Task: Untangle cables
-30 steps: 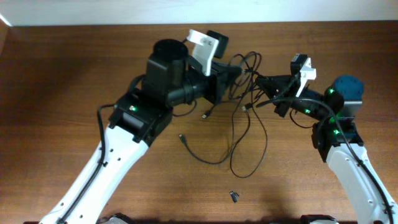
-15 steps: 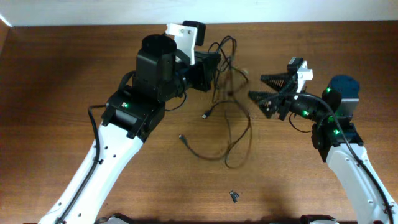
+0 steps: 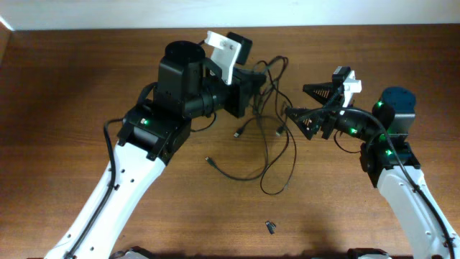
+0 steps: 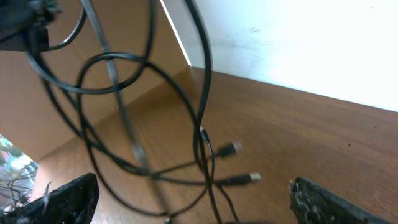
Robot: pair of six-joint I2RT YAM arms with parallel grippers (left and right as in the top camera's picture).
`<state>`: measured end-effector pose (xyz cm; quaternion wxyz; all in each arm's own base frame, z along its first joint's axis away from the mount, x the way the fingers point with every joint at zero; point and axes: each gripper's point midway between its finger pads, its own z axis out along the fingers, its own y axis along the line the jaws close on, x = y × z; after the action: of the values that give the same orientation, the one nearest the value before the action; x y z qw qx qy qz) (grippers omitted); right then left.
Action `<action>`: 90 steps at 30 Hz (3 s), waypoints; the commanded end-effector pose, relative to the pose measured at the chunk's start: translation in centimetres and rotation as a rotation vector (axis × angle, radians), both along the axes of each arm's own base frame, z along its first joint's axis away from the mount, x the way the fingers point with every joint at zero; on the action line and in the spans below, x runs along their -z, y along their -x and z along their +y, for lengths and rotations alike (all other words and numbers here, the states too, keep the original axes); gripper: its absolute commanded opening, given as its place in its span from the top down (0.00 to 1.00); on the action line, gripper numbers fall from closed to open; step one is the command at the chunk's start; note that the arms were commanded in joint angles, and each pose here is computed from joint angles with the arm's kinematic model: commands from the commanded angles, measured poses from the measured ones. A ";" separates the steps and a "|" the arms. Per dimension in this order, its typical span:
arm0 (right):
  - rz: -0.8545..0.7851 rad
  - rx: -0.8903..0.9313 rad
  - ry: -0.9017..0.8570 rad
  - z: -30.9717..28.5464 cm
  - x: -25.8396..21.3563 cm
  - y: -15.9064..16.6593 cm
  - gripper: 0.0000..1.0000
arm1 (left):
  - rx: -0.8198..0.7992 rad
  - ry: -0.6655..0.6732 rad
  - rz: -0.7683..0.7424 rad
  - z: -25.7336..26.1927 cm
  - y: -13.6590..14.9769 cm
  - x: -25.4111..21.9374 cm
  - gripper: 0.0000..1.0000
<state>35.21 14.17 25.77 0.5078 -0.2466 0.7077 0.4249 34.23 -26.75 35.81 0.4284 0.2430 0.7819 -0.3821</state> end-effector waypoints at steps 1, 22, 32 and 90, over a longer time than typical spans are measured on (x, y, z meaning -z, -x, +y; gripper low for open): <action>-0.015 -0.010 0.001 0.2 -0.5 0.1 0.01 | 0.225 0.011 -0.153 -1.1 3.2 -2.3 1.00; 0.287 0.208 -0.054 -6.1 3.4 -1.0 0.63 | -0.149 -0.193 -0.164 3.3 -2.0 0.1 1.00; 0.031 -0.098 -0.092 -3.4 -1.6 1.9 0.01 | 0.332 -0.056 -0.191 -1.1 4.9 -0.8 1.00; -0.236 -0.444 -0.054 0.9 -4.6 6.8 0.77 | 0.343 -0.116 -0.328 -4.6 6.3 -1.5 1.00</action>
<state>28.63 14.93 30.12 0.4880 -0.4242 0.5649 0.5127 28.51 -31.72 35.43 0.4459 0.4592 0.6813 -0.3551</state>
